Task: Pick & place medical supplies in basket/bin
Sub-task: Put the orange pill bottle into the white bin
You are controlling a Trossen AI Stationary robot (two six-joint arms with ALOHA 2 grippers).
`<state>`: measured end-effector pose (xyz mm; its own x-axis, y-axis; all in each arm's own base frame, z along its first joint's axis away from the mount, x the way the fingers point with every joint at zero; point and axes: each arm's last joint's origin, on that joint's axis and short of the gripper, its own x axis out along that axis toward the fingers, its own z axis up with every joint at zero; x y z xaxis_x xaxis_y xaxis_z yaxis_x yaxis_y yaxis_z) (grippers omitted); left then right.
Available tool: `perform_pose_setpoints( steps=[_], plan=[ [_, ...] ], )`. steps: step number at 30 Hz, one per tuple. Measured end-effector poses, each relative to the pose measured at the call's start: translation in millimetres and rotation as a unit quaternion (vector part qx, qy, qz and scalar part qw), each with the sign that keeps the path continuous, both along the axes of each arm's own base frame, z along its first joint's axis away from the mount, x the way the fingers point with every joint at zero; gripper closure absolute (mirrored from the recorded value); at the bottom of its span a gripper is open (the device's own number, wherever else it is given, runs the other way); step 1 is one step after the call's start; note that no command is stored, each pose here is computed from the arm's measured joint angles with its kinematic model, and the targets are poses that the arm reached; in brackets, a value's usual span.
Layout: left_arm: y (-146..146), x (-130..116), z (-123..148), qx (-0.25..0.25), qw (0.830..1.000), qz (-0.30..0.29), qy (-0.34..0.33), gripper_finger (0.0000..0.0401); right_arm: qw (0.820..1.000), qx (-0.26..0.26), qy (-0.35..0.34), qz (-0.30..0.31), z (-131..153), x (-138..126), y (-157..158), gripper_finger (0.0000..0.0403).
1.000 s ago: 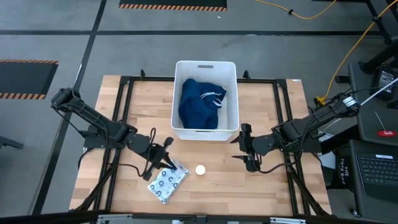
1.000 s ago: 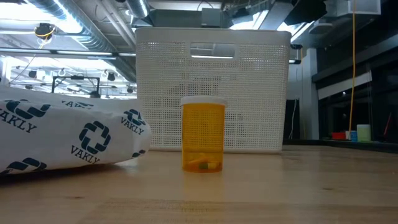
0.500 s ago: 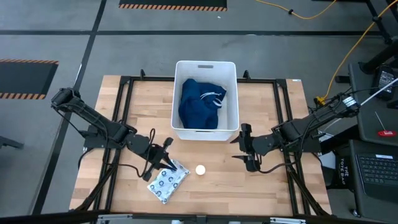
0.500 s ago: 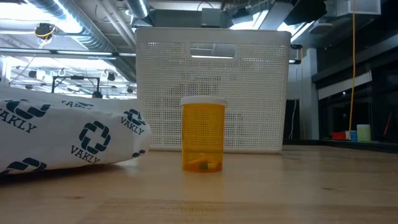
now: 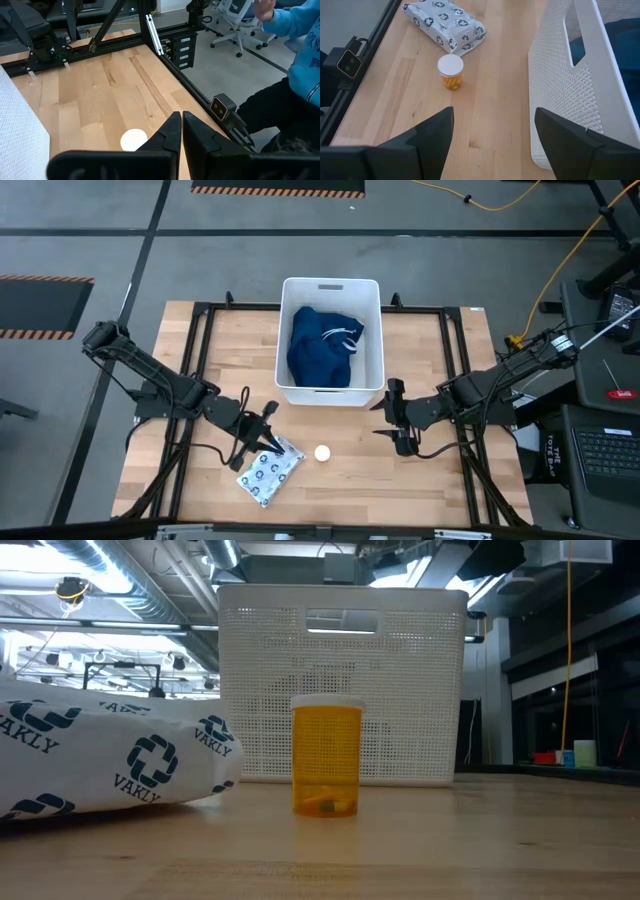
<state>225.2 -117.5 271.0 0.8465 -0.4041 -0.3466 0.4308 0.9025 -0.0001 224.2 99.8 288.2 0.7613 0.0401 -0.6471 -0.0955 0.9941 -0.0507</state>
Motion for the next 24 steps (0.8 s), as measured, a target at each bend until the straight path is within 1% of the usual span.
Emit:
perform_pose_setpoints(
  steps=[7,11,14,19,24],
  plan=[
    [0,0,-1,0.001,1.0,0.0,0.001,0.039,1.0,0.0,0.0,0.0,0,0,0,0.0124],
    [-2,3,-6,0.008,1.0,0.001,0.015,0.0389,1.0,0.0,0.0,0.0,0,0,0,0.0124],
    [-2,6,-10,0.017,1.0,0.017,0.018,0.0391,1.0,0.003,-0.005,0.0,1,1,0,0.0124],
    [-2,11,-17,0.017,0.997,0.067,0.031,0.0392,1.0,0.011,-0.02,-0.001,3,3,1,0.0124],
    [-5,17,-25,0.016,0.996,0.071,0.044,0.0388,0.999,0.022,-0.043,-0.001,7,5,3,0.0124]
  ],
)
